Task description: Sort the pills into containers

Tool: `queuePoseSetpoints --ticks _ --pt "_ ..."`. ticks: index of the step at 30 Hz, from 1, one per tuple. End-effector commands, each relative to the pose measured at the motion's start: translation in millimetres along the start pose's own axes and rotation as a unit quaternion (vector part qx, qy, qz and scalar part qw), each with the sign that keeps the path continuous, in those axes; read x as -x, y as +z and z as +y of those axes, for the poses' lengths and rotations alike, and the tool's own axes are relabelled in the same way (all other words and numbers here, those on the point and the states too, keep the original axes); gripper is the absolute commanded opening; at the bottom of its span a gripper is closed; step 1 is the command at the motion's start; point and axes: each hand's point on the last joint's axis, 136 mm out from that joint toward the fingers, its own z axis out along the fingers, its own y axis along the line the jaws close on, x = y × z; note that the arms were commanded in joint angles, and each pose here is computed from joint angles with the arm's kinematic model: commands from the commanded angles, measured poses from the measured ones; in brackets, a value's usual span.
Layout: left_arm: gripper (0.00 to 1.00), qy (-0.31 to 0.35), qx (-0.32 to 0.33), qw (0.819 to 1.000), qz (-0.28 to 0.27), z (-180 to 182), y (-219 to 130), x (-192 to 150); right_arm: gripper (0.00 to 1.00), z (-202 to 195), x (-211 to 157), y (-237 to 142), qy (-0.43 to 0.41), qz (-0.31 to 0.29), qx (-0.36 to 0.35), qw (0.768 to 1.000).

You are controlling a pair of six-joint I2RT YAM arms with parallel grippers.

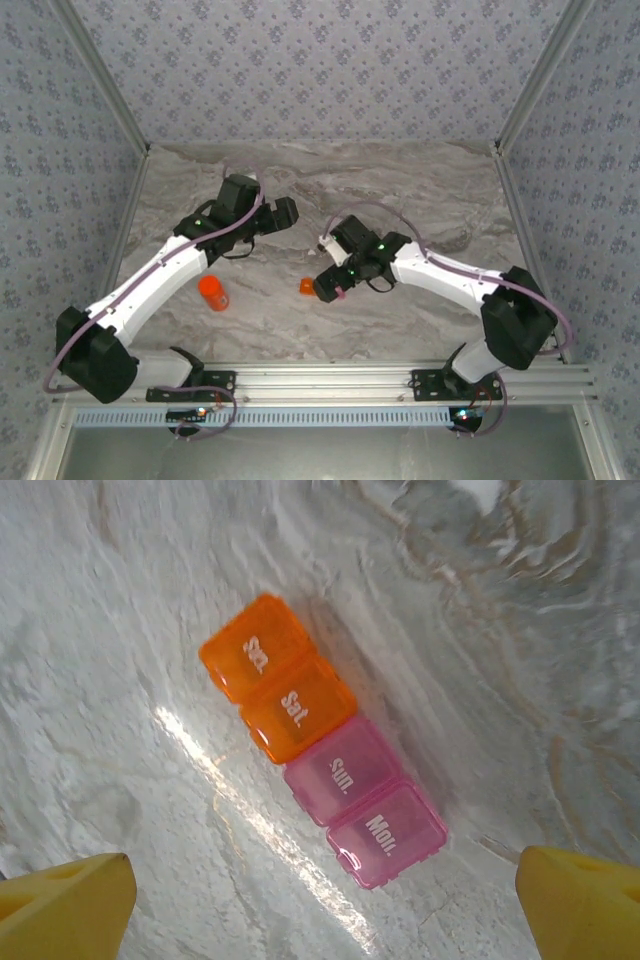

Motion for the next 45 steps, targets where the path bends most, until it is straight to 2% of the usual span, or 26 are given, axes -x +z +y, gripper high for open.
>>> queuePoseSetpoints --ticks 1,13,25,39,45 --pt "0.98 -0.009 -0.006 1.000 -0.023 -9 -6 17 1.00 2 -10 12 -0.054 0.038 0.008 0.998" --pt "0.98 -0.008 -0.004 1.000 -0.011 -11 6 15 0.99 -9 -7 33 -0.069 0.045 -0.024 0.996" --pt "0.98 -0.013 -0.013 1.000 -0.011 -16 8 17 0.91 -10 -8 50 -0.047 0.047 -0.041 0.997" --pt "0.98 -0.026 -0.021 0.999 -0.012 -18 9 17 0.69 -18 -18 54 0.006 0.057 -0.070 0.996" --pt "0.98 -0.029 -0.021 0.999 -0.012 -18 11 16 0.52 -22 -25 53 0.070 0.079 -0.088 0.991"
